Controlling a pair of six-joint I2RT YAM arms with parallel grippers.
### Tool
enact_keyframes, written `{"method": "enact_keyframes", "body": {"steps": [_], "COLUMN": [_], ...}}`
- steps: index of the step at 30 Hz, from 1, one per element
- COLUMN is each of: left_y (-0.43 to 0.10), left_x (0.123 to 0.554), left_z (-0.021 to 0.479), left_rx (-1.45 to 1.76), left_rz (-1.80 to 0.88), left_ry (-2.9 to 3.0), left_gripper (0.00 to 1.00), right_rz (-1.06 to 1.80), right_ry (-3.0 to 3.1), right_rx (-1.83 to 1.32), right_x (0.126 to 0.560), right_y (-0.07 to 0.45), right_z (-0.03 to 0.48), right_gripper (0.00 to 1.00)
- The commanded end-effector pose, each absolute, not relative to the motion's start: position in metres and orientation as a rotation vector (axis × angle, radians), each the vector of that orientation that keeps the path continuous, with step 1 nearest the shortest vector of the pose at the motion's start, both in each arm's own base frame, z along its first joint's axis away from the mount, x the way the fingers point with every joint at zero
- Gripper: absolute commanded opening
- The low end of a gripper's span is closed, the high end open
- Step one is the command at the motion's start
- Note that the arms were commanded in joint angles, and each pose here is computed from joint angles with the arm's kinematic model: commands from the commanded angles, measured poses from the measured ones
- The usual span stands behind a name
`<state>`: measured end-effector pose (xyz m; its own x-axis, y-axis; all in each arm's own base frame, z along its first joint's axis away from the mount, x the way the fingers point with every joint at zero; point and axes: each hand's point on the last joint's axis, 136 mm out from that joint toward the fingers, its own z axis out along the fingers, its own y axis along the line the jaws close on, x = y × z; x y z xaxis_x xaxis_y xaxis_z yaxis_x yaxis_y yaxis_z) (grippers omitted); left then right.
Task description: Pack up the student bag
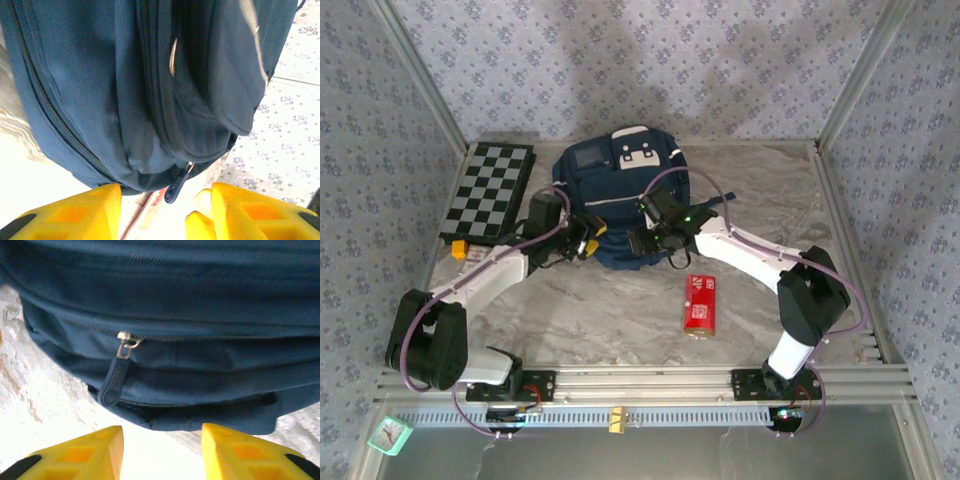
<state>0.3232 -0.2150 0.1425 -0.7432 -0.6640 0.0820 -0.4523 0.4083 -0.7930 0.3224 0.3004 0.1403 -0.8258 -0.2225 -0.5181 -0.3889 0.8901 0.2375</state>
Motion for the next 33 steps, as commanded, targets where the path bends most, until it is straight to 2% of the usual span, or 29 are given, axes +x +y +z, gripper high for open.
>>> {"method": "enact_keyframes", "body": {"steps": [1, 10, 17, 28, 33], "left_y": [-0.221, -0.226, -0.218, -0.223, -0.222], "left_x": [0.337, 0.354, 0.362, 0.373, 0.372], "left_z": [0.158, 0.145, 0.138, 0.141, 0.142], "left_rx": [-1.132, -1.238, -1.277, -1.272, -1.273], "left_rz": [-1.288, -1.22, -1.137, -1.155, -1.158], "left_ry": [2.281, 2.265, 2.247, 2.248, 2.238], "left_gripper": [0.5, 0.5, 0.42, 0.13, 0.09], "right_rz": [0.519, 0.484, 0.402, 0.246, 0.2], "right_ry": [2.538, 2.588, 2.696, 2.735, 2.755], "right_rx": [-0.434, -0.373, -0.33, -0.286, -0.251], "right_x": [0.326, 0.332, 0.33, 0.349, 0.353], "right_y": [0.307, 0.328, 0.333, 0.334, 0.33], "right_z": [0.162, 0.158, 0.132, 0.119, 0.108], "right_gripper": [0.48, 0.49, 0.44, 0.45, 0.42]}}
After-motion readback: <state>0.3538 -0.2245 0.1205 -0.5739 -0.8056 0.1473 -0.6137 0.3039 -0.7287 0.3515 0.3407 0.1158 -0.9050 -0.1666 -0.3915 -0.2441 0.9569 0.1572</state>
